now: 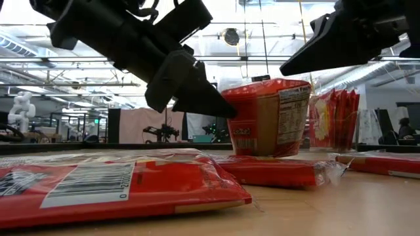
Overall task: Sort popcorn bags into baskets
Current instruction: Put the red popcorn bag into the transparent bin
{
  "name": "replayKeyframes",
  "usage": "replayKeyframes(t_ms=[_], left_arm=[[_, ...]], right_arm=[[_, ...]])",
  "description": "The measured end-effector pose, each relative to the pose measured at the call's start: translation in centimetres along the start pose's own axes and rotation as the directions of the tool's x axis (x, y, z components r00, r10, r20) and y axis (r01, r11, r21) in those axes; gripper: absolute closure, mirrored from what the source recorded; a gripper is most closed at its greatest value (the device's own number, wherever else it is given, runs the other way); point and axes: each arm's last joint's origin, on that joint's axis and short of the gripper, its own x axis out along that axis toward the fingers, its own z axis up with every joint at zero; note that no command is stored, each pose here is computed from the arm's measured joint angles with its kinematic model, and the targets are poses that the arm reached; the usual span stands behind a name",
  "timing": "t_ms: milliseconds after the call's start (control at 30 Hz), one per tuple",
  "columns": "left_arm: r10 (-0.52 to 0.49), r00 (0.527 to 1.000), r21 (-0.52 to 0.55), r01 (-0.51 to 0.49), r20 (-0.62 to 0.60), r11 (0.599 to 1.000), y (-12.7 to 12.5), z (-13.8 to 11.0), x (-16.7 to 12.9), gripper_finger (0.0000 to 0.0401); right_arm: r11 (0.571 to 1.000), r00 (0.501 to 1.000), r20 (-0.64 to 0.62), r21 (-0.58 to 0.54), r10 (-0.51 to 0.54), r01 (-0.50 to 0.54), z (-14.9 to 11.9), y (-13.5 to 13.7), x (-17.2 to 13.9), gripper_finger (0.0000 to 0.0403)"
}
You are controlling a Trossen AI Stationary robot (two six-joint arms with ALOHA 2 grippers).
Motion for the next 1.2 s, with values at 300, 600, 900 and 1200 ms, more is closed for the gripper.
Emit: replayKeyframes(t_ms=[300, 600, 900, 1200], left_arm=[[-0.015, 0.997, -0.028, 0.017, 0.08, 0.999, 0.9, 1.0, 0.5, 0.0364], [0.141, 0.988, -0.165, -0.128, 0.066, 0.978, 3.7, 1.9, 0.4, 0.0396], [0.44, 0.89, -0.281, -0.395, 0.119, 0.875, 8.8, 5.7, -3.1, 0.0397], [0.477, 0.873, -0.258, -0.44, 0.103, 0.86, 7.5, 5.2, -2.8, 0.0398]], right_arm=[[0.997, 0.999, 0.003, 0.069, -0.034, 0.034, 0.4, -1.0, 0.5, 0.0403], [0.892, 0.96, 0.115, 0.41, -0.255, 0.187, 3.3, -4.3, -2.7, 0.0375], [0.569, 0.944, 0.205, 0.822, -0.261, -0.021, 4.0, -5.2, -3.5, 0.028], [0.366, 0.909, 0.252, 0.923, -0.331, -0.122, 2.3, -5.9, -1.6, 0.0227]])
